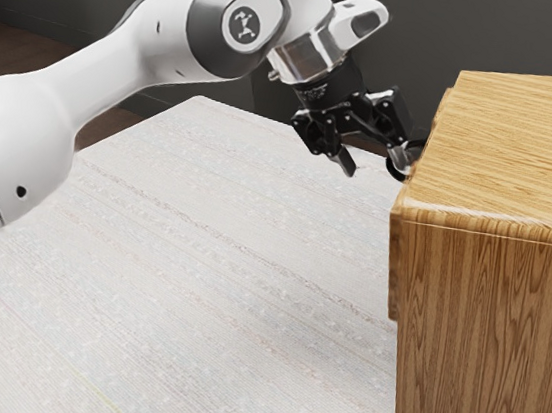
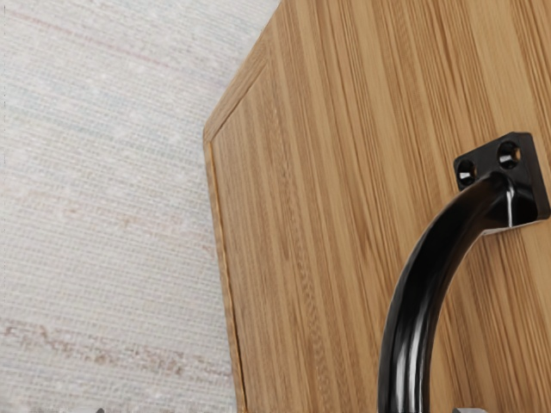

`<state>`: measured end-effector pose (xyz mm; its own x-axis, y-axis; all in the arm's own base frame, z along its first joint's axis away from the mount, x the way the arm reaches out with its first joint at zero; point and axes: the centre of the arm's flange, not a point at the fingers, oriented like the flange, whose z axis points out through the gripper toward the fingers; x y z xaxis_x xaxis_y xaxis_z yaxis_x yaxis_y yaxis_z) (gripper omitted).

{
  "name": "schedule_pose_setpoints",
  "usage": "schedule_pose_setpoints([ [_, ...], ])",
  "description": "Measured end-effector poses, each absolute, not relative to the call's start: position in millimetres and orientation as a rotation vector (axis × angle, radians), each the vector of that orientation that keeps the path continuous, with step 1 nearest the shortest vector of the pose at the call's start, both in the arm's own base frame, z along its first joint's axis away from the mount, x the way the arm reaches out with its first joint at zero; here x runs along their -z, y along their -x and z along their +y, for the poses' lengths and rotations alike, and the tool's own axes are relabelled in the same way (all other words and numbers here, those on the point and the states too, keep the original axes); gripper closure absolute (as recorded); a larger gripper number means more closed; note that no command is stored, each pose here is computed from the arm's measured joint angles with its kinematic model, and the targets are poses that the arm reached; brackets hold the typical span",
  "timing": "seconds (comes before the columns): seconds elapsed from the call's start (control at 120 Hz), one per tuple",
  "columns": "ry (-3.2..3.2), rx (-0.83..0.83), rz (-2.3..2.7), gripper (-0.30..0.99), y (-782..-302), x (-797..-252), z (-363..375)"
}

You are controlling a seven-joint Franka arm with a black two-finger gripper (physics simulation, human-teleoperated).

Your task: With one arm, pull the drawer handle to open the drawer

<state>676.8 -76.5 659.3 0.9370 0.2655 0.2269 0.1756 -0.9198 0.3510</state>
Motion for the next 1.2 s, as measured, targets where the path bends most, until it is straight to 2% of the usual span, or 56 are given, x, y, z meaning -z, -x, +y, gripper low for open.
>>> schedule_pose_setpoints([
  [1.2, -2.792, -0.346, 0.472, 0.17, -646, -655, -13],
])
